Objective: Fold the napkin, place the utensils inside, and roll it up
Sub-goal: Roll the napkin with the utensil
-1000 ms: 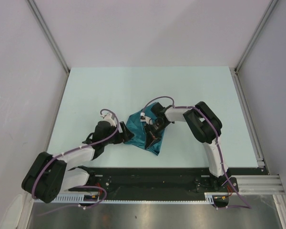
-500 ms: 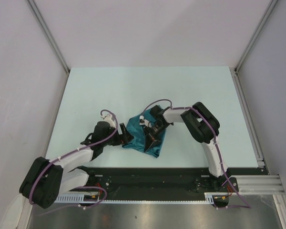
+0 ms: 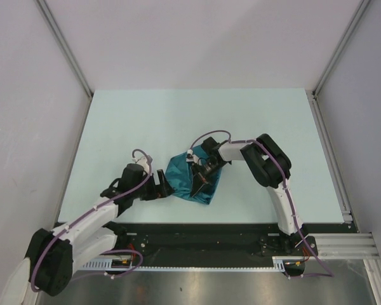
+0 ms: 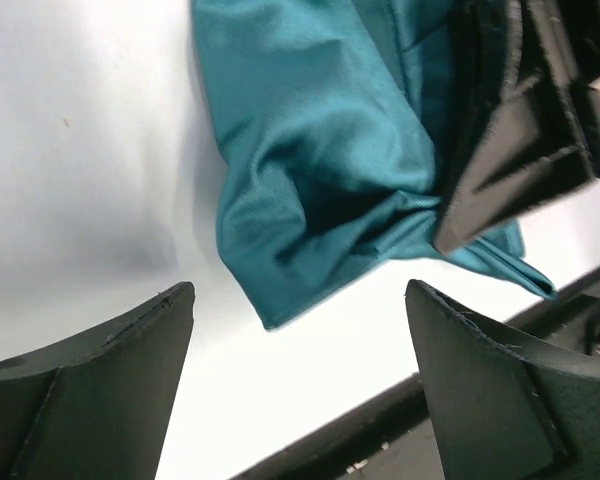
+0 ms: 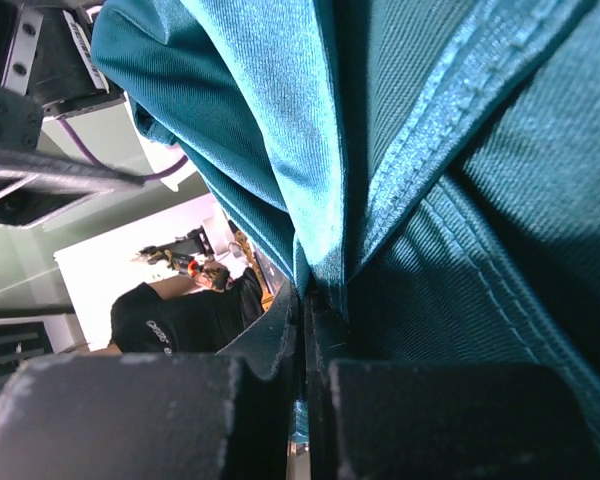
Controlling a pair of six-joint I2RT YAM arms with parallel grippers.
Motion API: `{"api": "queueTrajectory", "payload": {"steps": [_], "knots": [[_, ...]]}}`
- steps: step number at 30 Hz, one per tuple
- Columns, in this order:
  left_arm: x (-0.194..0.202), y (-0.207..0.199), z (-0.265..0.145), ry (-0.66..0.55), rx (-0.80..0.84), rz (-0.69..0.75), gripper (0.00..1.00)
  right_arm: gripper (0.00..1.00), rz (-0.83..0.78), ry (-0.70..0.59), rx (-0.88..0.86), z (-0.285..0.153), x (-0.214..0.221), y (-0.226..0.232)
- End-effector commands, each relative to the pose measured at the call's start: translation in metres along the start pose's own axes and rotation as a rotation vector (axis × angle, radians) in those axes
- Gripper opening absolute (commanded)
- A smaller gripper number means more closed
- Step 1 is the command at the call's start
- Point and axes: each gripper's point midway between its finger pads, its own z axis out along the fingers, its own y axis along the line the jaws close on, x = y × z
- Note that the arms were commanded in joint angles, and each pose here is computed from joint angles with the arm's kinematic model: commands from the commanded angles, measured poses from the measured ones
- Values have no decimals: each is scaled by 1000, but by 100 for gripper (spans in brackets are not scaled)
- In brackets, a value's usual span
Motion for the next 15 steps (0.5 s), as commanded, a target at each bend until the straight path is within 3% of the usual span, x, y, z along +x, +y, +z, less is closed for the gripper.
{"api": "queueTrajectory", "payload": {"steps": [1,7,15], "knots": [[11,-12,-11,37,65,-59,90,0,142,-8,60,-1,-1,-24],[19,-31,-5,68,188,-164,78,0,143,-11,82,-1,1,-28],[-1,-55,-6,-13,317,-251,73,0,143,-17,97,-2,3,-29]]}}
